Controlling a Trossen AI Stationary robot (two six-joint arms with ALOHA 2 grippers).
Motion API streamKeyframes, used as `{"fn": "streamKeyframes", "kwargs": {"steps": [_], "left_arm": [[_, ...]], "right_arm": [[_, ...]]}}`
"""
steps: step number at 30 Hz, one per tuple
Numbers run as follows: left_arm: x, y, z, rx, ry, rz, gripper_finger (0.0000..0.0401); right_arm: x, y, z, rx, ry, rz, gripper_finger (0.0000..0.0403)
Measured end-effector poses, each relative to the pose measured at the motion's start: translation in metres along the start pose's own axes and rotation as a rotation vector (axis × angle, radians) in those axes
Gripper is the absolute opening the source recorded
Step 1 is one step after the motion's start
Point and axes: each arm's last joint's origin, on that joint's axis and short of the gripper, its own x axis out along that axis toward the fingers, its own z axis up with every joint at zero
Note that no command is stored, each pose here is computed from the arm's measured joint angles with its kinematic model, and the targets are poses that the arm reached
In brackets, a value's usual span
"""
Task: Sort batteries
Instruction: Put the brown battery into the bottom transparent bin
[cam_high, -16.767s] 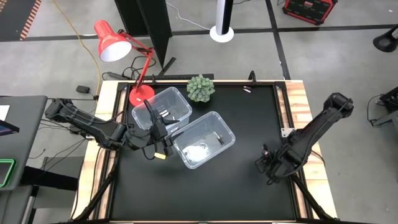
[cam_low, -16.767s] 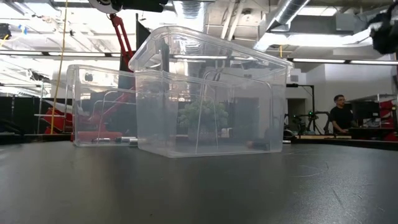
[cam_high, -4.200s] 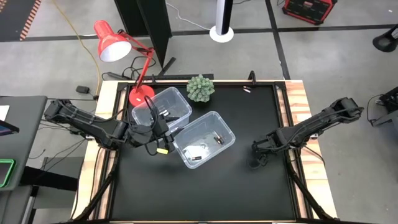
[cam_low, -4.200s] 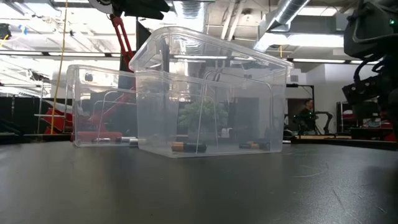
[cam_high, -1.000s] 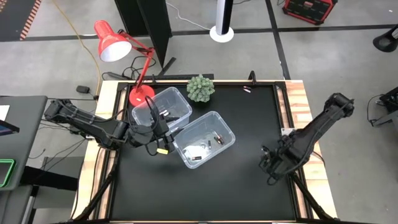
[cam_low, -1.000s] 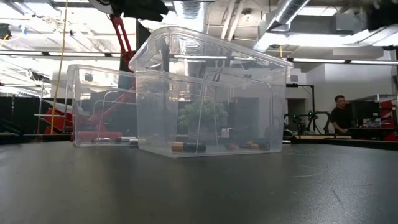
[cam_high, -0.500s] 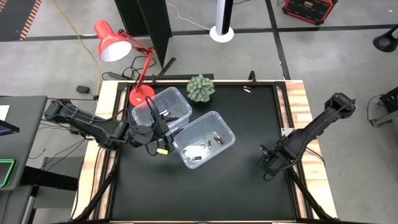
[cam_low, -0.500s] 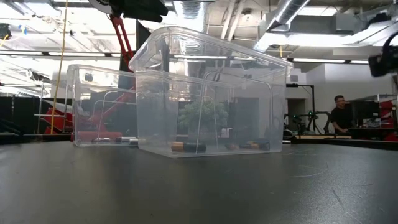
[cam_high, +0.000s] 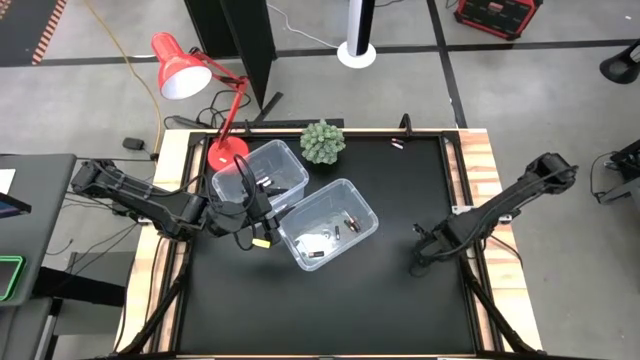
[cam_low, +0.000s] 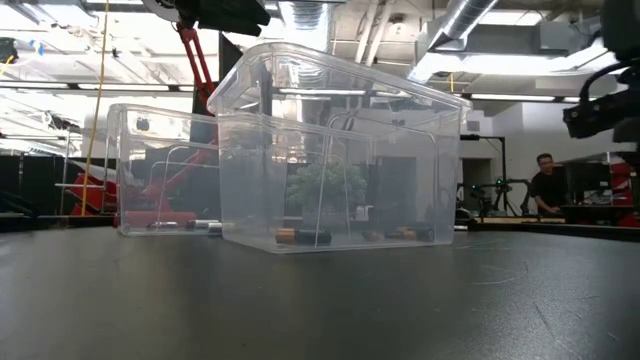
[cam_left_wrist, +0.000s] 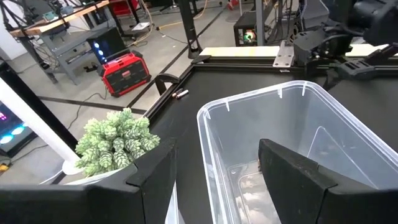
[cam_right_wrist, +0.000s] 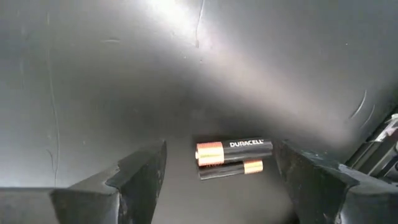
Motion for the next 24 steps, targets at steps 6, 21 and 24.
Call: {"fn": "streamKeyframes", "kwargs": {"steps": [6, 21, 24], "left_arm": [[0.0, 0.0, 0.0, -0.001, 0.0, 0.0, 0.0219], [0.0, 0.0, 0.0, -0.001, 0.0, 0.0, 0.0219], [0.0, 0.0, 0.0, 0.002, 0.0, 0.001, 0.0219]], "right_arm": [[0.002, -0.002, 0.01, 0.035, 0.061, 0.0, 0.0318], [0.005, -0.007, 0.022, 0.346, 0.162, -0.006, 0.0318], [0.005, -0.006, 0.021, 0.431, 0.162, -0.011, 0.0317]]}}
